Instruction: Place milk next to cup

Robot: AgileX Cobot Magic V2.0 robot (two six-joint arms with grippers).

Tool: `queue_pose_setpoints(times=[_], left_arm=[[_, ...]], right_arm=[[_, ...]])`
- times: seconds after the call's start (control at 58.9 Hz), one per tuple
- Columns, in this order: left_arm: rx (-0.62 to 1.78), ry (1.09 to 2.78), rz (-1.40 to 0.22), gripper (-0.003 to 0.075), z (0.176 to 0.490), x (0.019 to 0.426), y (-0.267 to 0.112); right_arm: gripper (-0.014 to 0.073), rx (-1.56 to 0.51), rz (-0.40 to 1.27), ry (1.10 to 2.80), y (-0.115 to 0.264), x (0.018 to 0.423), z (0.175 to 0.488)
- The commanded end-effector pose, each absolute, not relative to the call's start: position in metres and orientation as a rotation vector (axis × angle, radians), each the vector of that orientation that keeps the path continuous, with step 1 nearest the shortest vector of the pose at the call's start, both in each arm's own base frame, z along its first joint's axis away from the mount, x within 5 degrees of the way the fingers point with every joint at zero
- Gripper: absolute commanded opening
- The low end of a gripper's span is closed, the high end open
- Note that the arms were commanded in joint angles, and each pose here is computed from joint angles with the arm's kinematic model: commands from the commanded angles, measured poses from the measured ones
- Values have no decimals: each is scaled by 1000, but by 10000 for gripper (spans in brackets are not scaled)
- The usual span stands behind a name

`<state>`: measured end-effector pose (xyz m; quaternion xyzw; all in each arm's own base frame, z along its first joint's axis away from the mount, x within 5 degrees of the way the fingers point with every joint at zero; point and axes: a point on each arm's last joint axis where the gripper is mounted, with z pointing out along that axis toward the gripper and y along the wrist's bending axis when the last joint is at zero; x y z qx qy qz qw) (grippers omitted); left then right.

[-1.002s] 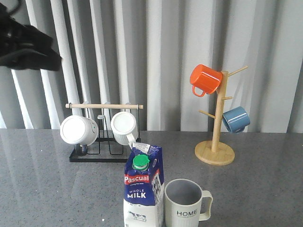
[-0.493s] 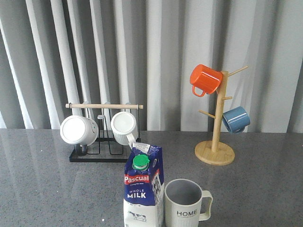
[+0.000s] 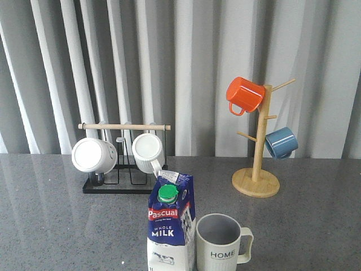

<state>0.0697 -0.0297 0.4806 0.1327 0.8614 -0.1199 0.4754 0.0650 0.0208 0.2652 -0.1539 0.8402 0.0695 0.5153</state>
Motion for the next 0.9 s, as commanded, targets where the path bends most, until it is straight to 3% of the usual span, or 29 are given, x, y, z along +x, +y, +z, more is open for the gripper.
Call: queue_pose_setpoints(times=[0.0, 0.238, 0.459, 0.662, 0.883], left_arm=[[300, 2071, -273, -7, 471, 71, -28], [291, 2131, -68, -7, 449, 78, -16], [220, 2060, -97, -7, 454, 81, -16], [220, 1742, -130, -7, 445, 84, -18], [289, 1435, -92, -7, 374, 78, -20]], right_arm=[[-6, -360, 176, 1932, 22, 68, 278], [-6, -360, 176, 1932, 22, 68, 278], [-6, -360, 176, 1932, 22, 68, 278], [-6, -360, 176, 1932, 22, 68, 278], [-6, -360, 176, 1933, 22, 68, 278]])
